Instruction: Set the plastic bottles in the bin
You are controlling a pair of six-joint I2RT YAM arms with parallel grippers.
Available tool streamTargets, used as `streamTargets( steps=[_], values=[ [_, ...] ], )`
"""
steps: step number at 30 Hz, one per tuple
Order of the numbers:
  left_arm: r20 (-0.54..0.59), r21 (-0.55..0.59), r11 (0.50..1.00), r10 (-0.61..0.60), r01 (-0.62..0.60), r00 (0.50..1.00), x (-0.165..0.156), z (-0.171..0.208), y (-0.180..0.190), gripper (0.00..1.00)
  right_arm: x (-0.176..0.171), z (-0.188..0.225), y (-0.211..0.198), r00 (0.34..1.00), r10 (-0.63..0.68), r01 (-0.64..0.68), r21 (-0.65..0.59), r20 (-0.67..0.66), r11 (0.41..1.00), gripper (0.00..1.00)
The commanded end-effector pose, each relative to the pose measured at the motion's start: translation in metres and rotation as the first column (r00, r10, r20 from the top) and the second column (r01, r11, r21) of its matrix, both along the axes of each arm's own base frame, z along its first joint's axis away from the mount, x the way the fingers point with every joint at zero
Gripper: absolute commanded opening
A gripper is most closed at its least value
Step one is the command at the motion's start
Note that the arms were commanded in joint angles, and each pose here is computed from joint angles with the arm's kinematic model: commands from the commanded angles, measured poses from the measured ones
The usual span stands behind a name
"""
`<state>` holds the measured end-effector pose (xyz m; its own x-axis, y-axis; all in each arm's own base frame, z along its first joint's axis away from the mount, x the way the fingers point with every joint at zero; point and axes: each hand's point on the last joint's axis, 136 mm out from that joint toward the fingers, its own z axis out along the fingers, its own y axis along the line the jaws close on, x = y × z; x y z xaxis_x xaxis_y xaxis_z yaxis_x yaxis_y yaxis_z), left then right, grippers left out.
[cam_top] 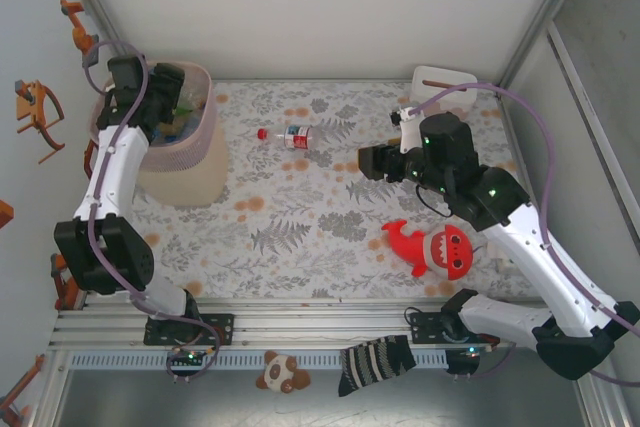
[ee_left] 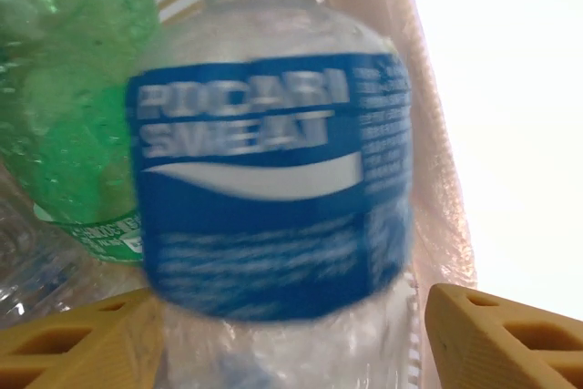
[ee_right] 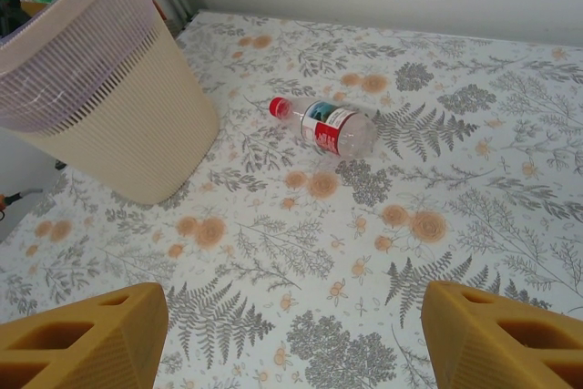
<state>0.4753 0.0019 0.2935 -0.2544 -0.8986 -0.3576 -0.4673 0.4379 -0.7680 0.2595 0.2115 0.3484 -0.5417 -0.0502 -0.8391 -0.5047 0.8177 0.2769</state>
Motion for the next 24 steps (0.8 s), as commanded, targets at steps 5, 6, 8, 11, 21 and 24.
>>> streamTargets(
  steps=[5,6,8,11,21,24],
  values=[
    [0.011,0.019,0.999,0.047,-0.047,0.999,-0.039,0.046,0.010,0.84,-0.004,0.009,0.000,1.000,0.002,-0.003,0.024,0.022,1.000,0.73],
    [0.016,0.022,0.999,0.039,-0.039,0.999,-0.041,0.050,0.010,0.84,-0.004,0.009,0.000,1.000,0.002,-0.003,0.024,0.023,1.000,0.73],
    [0.043,0.035,0.999,0.001,-0.003,0.999,-0.042,0.061,0.007,0.80,-0.004,0.010,0.000,1.000,0.002,-0.003,0.025,0.024,1.000,0.73],
    [0.120,0.080,0.993,-0.093,0.084,0.988,-0.035,0.082,0.000,0.69,-0.004,0.011,0.000,1.000,0.005,-0.005,0.027,0.026,1.000,0.73],
    [0.067,0.159,0.948,-0.290,0.276,0.955,0.012,0.078,-0.004,0.36,-0.005,0.013,-0.001,1.000,0.005,-0.006,0.027,0.031,1.000,0.73],
    [0.062,0.128,0.943,-0.317,0.307,0.946,0.027,0.067,-0.002,0.28,-0.005,0.013,-0.001,0.999,0.005,-0.006,0.026,0.031,1.000,0.73]
  ],
)
